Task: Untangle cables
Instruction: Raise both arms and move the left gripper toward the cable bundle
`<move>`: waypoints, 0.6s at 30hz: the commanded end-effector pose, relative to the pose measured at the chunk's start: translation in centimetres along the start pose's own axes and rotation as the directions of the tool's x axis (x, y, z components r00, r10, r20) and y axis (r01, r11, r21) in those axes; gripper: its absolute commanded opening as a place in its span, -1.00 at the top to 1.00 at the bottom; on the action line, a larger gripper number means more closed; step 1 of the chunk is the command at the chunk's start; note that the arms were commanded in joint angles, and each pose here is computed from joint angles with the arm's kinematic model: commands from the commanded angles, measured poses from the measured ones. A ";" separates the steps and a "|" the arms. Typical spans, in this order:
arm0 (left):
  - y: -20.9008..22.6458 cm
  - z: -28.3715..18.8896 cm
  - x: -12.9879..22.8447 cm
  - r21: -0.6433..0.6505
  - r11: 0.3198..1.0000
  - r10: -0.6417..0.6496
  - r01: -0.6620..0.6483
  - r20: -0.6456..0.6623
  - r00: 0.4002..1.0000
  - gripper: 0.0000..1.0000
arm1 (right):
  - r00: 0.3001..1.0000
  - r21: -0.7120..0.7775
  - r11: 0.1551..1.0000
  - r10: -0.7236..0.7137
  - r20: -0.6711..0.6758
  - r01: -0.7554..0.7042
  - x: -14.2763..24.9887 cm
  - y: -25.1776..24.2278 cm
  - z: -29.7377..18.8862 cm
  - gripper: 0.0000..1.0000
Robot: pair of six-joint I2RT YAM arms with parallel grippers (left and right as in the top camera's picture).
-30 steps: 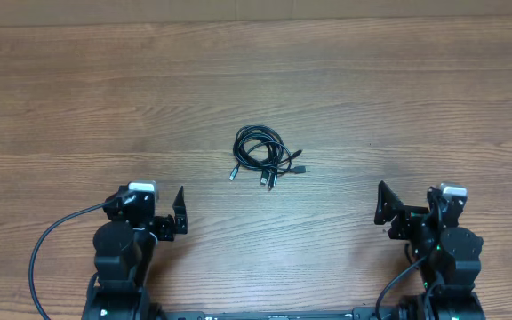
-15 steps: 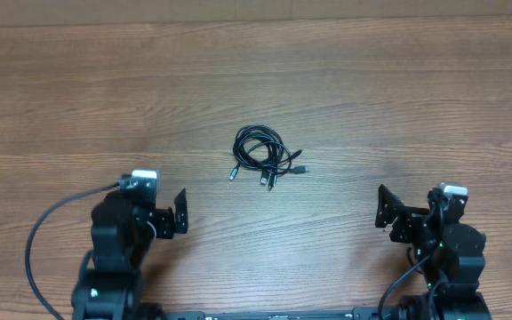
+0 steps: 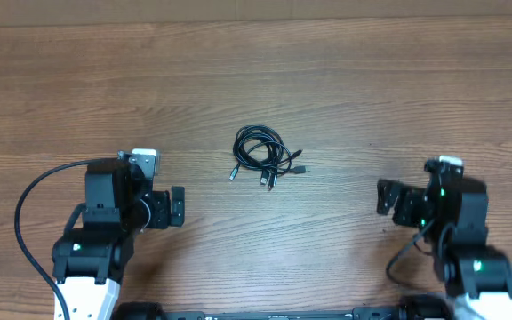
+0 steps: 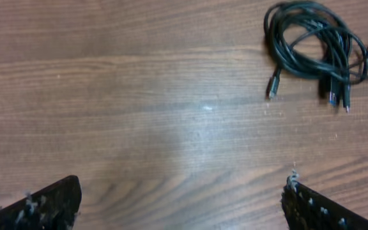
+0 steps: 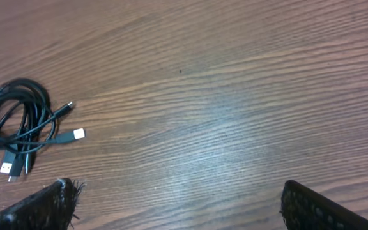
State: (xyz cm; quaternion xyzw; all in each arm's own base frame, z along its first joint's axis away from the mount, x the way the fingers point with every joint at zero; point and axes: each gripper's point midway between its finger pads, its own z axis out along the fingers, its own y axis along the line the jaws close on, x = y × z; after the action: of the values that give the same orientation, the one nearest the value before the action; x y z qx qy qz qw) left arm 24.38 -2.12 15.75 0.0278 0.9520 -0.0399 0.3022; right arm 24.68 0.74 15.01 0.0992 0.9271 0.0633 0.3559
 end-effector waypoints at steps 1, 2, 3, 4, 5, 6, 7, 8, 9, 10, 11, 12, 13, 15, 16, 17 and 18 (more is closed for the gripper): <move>-0.3 -0.7 -0.5 0.026 0.998 -0.063 0.062 0.006 0.998 -0.99 | 1.000 -0.028 1.000 0.006 0.004 -0.006 -2.6 1.2 -0.4 -1.00; -0.6 -0.7 -0.4 0.041 0.996 -0.083 0.083 -0.001 0.997 -0.99 | 1.000 -0.047 0.999 0.006 -0.008 -0.007 -2.8 1.6 -0.3 -1.00; -0.8 -0.7 -0.2 0.054 0.993 -0.101 0.102 -0.011 0.995 -0.99 | 1.000 -0.072 0.997 0.007 -0.026 -0.008 -2.8 2.1 -0.1 -1.00; -0.8 -0.7 -0.2 0.052 0.991 -0.122 0.122 -0.010 0.992 -0.99 | 0.999 -0.094 0.996 0.006 -0.043 -0.010 -2.6 2.5 0.2 -1.00; -0.8 -0.7 -0.4 0.053 0.990 -0.129 0.129 -0.004 0.992 -0.99 | 0.999 -0.111 0.994 0.006 -0.052 -0.012 -2.6 2.8 0.4 -1.00; -0.8 -0.7 -0.8 0.056 0.989 -0.134 0.134 0.012 0.991 -0.99 | 0.998 -0.127 0.992 0.006 -0.055 -0.013 -2.6 3.1 0.5 -0.99; -0.9 -0.7 -1.2 0.060 0.989 -0.140 0.138 0.027 0.990 -0.99 | 0.998 -0.137 0.990 0.005 -0.060 -0.013 -2.6 3.2 0.6 -1.00; -0.9 -0.8 -1.7 0.068 0.988 -0.139 0.136 0.047 0.989 -0.99 | 0.998 -0.148 0.989 0.005 -0.062 -0.014 -2.6 3.4 0.6 -1.00; -1.0 -0.8 -2.4 0.075 0.989 -0.136 0.131 0.076 0.988 -0.99 | 0.998 -0.157 0.988 0.004 -0.060 -0.013 -2.6 3.6 0.6 -1.00; -1.0 -1.0 -3.1 0.079 0.989 -0.135 0.127 0.102 0.986 -0.99 | 0.998 -0.161 0.987 0.004 -0.058 -0.013 -2.7 3.7 0.6 -1.00; -1.1 -1.1 -3.8 0.085 0.989 -0.133 0.122 0.126 0.983 -0.99 | 0.998 -0.163 0.987 0.004 -0.056 -0.013 -2.8 3.7 0.5 -1.00; -1.1 -1.4 -4.5 0.088 0.989 -0.135 0.123 0.144 0.980 -0.99 | 0.999 -0.165 0.986 0.003 -0.053 -0.012 -2.9 3.8 0.4 -1.00; -1.1 -1.5 -5.1 0.090 0.988 -0.142 0.129 0.152 0.978 -0.99 | 0.999 -0.164 0.986 0.003 -0.047 -0.010 -3.1 3.8 0.3 -1.00; -1.1 -1.7 -6.5 0.092 0.986 -0.150 0.137 0.161 0.976 -1.00 | 0.999 -0.152 0.988 0.003 -0.035 -0.008 -3.5 3.6 0.2 -1.00; -1.1 -1.7 -7.2 0.092 0.986 -0.151 0.137 0.157 0.976 -1.00 | 1.000 -0.149 0.989 0.003 -0.030 -0.007 -3.7 3.6 0.1 -1.00; -1.1 -1.7 -7.8 0.091 0.986 -0.151 0.138 0.151 0.977 -1.00 | 1.000 -0.148 0.989 0.003 -0.026 -0.007 -3.8 3.6 0.0 -0.99; -1.1 -1.5 -8.4 0.090 0.986 -0.152 0.140 0.142 0.978 -0.96 | 1.000 -0.149 0.989 0.003 -0.023 -0.006 -4.0 3.7 0.0 -0.99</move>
State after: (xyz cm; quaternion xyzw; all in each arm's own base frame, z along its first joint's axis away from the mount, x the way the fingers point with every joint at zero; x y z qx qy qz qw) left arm 28.62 -3.30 20.11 -0.0211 0.9284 -0.0920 0.3595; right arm 27.22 3.21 16.05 0.0777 0.9337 0.1295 0.3246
